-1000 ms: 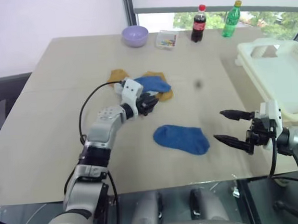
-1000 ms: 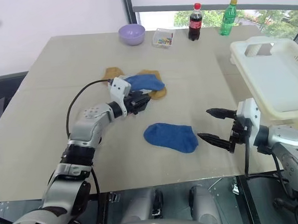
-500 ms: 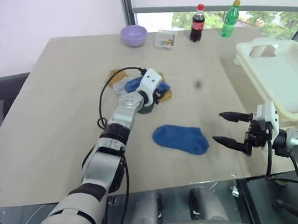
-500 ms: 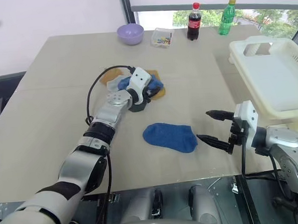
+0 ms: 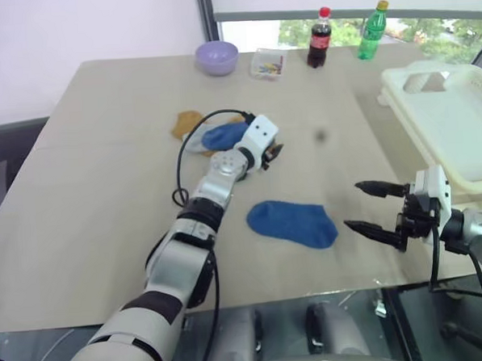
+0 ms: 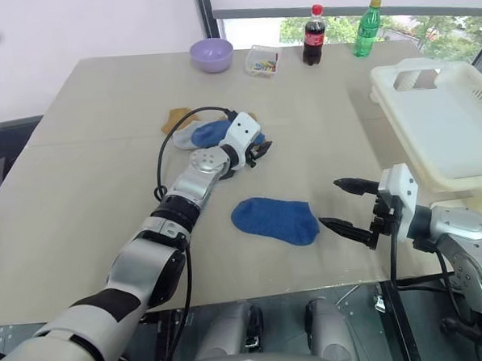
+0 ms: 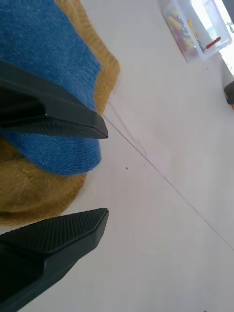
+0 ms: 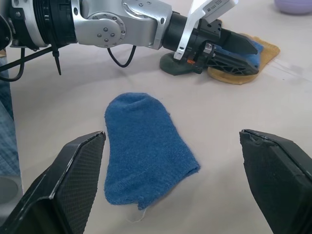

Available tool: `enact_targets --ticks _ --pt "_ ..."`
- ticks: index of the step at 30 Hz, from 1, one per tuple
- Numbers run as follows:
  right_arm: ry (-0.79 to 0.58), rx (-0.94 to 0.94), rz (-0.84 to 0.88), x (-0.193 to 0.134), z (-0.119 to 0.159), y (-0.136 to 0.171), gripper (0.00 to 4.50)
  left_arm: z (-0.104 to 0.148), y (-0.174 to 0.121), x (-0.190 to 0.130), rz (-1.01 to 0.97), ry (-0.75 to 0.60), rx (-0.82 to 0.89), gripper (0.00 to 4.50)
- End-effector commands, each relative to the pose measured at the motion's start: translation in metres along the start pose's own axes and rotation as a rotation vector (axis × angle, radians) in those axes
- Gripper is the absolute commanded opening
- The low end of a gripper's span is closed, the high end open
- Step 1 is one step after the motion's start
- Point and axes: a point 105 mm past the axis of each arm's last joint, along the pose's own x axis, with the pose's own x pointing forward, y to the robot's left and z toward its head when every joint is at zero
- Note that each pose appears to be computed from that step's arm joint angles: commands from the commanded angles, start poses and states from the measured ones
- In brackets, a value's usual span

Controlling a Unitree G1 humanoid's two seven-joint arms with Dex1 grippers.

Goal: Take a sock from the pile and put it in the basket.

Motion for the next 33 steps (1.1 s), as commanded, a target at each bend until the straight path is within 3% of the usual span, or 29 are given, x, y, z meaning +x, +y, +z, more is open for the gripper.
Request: enact_targets --ticks 1,10,13,15,26,29,33 --pt "-0.021 -0.028 0.002 0.0003 0.0071 -0.0007 4.5 0.0044 0.0074 -0.0016 0.034 -0.011 0.015 2.42" --pt "-0.025 -0.026 -0.006 -0.0002 0.0058 0.0001 4.5 -0.0007 0.0088 -0.0015 0.042 0.007 -0.008 2.42" --pt "-0.024 -0.026 -0.01 -0.0013 0.0055 0.0009 4.5 0.0013 0.0086 -0.0011 0.043 -0.001 -0.031 1.73" --pt "-0.025 -0.027 -0.013 -0.0016 0.0058 0.0015 4.5 0.0001 0.0089 -0.0011 0.047 0.006 -0.026 0.85" --pt "-0.031 -0.03 -0.018 -0.0028 0.0063 0.0021 4.5 -0.0023 0.0073 -0.002 0.039 0.008 -0.018 0.85" --pt "-0.035 -0.031 -0.019 -0.0015 0.0064 0.0006 4.5 -0.0006 0.0087 -0.0028 0.05 -0.006 -0.023 0.04" --pt "-0.038 -0.032 -0.019 -0.0005 0.0061 0.0002 4.5 0.0056 0.0131 -0.004 0.071 -0.035 -0.03 0.04"
